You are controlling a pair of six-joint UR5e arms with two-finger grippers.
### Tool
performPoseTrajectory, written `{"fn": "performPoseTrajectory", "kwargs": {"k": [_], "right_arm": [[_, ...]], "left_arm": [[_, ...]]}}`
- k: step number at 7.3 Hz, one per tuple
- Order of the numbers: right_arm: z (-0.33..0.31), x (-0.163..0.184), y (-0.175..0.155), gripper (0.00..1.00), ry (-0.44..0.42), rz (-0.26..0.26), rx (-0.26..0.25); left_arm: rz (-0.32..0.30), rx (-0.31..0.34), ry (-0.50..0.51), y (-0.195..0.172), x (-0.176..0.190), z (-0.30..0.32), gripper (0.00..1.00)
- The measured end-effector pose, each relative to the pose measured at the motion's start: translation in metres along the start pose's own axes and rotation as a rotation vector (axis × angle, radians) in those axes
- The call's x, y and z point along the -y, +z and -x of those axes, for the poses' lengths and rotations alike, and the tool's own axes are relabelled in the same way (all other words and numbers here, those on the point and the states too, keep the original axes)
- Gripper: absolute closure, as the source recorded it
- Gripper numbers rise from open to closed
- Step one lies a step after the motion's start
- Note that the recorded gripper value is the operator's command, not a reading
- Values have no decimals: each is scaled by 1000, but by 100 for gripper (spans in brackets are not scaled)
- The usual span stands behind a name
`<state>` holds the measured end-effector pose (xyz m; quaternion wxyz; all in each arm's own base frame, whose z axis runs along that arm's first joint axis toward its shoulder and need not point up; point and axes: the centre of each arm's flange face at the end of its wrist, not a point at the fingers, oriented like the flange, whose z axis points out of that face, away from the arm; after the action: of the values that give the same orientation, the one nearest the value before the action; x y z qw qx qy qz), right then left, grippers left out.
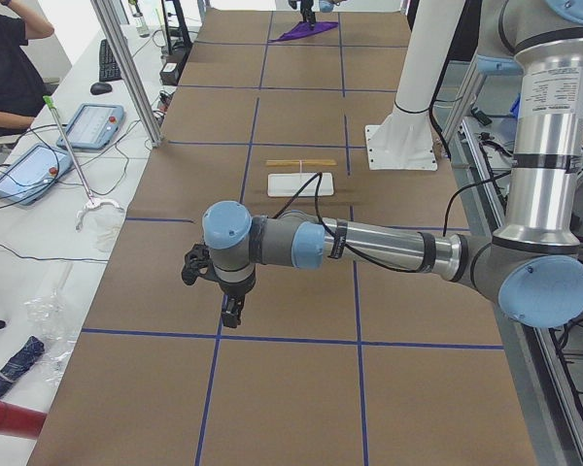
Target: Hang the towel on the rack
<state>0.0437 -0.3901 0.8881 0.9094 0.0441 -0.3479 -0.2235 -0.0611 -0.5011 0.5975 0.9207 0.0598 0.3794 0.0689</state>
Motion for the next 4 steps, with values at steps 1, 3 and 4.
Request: {"fn": "performPoseTrajectory", "kwargs": {"k": [1,3,4], "right_arm": [[1,3,-2,100,-6,-4,0],[2,7,-4,100,-34,-13,4],[3,9,-6,100,-48,-20,8]], "left_arm": [[0,0,1,0,0,0,0],[-1,0,2,-1,1,-1,0],[-1,0,2,-1,1,-1,0]]}}
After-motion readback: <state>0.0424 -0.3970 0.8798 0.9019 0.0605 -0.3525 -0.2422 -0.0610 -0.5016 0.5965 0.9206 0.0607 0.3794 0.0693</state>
